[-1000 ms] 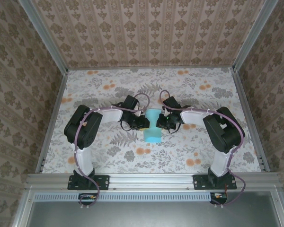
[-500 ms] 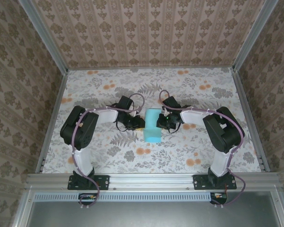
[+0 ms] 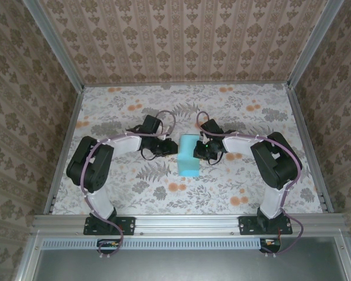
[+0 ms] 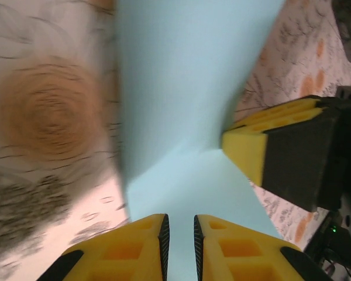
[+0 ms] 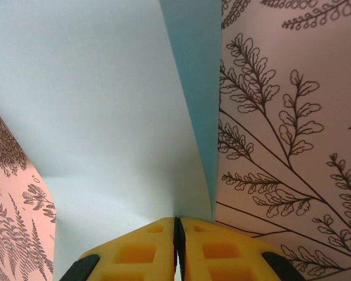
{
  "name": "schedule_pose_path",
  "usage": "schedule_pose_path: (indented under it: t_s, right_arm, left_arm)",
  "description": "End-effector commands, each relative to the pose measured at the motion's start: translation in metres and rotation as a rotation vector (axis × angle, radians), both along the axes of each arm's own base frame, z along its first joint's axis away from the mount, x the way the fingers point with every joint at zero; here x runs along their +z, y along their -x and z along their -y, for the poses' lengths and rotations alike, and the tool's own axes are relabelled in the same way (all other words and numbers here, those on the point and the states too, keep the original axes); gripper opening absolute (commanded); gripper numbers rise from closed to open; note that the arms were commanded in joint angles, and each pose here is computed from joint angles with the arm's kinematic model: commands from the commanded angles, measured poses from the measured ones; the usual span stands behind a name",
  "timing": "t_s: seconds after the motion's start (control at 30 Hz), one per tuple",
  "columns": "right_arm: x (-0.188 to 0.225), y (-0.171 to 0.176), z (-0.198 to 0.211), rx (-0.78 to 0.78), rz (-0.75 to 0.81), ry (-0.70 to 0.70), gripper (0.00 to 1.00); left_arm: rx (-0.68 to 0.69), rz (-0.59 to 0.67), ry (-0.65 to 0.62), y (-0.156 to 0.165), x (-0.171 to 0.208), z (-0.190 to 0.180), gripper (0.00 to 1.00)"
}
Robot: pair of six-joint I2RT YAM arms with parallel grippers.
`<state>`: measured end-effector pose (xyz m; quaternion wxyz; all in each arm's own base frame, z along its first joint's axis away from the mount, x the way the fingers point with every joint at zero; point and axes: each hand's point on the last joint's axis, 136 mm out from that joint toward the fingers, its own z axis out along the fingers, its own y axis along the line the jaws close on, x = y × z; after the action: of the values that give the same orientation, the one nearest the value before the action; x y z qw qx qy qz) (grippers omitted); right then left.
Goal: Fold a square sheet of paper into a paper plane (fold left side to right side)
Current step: First fold the square sheet of paper in half at the center of the table, then hold the square sheet of paper at the center of the table.
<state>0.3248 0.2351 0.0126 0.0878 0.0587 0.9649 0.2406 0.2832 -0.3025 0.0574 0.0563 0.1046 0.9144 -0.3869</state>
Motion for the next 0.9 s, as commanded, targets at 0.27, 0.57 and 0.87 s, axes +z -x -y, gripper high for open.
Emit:
schedule_pose_path:
  t_s: [0.27,0.57,0.87]
  right_arm:
    - [-0.036,0.030,0.021,0.003,-0.129,0.132,0.12]
    - [-0.027,0.021,0.008,0.013,-0.085,0.060,0.12]
    - [0.034,-0.015,-0.010,0.020,0.089,-0.098,0.12]
  left_arm:
    - [-0.043,-0.063,-0.014,0.005,-0.027,0.028,0.21]
    - [-0.007,-0.116,-0.082,0.017,-0.049,0.015,0.22]
    - [0.000,-0.140,-0.133,0.025,-0.061,0.009,0.21]
